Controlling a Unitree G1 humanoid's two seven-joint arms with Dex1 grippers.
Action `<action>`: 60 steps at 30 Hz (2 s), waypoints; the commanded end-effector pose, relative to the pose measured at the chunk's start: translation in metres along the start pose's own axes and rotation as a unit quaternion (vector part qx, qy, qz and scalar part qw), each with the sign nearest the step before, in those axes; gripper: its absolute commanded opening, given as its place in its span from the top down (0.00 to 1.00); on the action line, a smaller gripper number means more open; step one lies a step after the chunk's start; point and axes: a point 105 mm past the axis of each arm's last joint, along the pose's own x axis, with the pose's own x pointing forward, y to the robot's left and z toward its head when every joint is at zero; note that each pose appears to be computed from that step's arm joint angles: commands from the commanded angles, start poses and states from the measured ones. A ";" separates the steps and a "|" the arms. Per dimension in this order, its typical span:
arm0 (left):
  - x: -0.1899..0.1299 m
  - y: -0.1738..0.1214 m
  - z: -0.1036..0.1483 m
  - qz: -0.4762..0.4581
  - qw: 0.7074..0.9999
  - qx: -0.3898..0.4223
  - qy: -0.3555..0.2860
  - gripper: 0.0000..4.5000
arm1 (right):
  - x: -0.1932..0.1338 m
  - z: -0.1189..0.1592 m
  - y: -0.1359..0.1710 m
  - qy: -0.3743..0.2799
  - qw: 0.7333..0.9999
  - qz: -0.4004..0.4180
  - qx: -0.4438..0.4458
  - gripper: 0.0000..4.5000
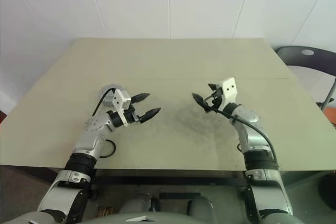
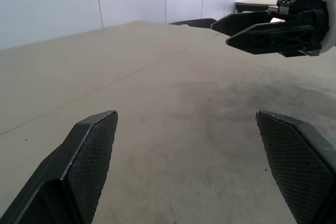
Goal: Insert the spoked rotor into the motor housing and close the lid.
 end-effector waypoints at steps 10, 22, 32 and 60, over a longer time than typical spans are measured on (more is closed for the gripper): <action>0.005 0.000 0.013 -0.010 1.000 0.025 -0.014 0.00 | -0.001 0.018 -0.002 -0.026 0.999 -0.003 -0.025 0.00; 0.008 0.000 0.014 -0.015 0.999 0.026 -0.014 0.00 | -0.002 0.018 -0.004 -0.026 0.999 -0.007 -0.028 0.00; 0.007 0.001 0.014 -0.014 0.999 0.027 -0.013 0.00 | 0.000 0.017 -0.003 -0.025 0.999 -0.004 -0.027 0.00; 0.013 -0.002 0.011 -0.027 0.999 0.023 -0.011 0.00 | -0.007 0.014 -0.004 -0.019 0.999 -0.018 -0.033 0.00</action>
